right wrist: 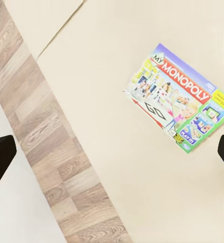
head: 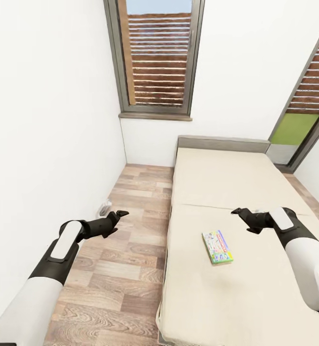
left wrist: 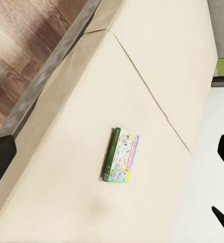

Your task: Put all the toys in the child's room - the three board games (two on the bed and one on the table), the two jigsaw puzzles on the table, and the tennis ball on the table - inside the toy box on the table in the child's room.

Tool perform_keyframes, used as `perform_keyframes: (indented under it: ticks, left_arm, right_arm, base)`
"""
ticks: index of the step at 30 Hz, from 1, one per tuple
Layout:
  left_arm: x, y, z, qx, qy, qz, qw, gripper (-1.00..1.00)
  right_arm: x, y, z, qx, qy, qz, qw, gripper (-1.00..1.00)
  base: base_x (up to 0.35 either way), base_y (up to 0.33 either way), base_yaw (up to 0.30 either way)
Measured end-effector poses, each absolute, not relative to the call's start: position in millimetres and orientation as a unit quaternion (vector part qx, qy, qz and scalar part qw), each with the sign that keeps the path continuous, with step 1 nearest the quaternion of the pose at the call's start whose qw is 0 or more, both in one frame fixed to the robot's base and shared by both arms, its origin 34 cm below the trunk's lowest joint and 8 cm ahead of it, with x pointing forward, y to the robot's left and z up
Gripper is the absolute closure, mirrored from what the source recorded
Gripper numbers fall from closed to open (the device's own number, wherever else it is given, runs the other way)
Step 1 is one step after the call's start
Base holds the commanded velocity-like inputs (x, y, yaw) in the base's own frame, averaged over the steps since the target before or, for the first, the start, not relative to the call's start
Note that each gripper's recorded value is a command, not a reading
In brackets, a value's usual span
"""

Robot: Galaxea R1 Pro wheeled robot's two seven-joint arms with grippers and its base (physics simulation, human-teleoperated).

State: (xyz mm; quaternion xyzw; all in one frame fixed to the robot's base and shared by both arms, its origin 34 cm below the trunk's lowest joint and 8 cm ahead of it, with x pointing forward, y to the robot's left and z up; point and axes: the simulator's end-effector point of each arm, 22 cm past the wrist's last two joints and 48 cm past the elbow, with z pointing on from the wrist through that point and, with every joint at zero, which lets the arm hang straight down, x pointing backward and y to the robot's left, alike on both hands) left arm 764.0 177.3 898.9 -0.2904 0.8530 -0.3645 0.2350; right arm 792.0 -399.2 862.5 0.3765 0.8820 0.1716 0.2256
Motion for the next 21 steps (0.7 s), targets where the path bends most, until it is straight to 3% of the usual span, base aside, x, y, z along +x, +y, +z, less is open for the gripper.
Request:
perform_keyframes:
  ticks: [21]
  left_arm:
    - [763,174,861,-0.310,0.858,-0.360,0.194,-1.00]
  right_arm:
    - [788,-389,835,0.384,0.887,0.171,0.192,-1.00]
  base:
    - [0.000,0.000,0.000]
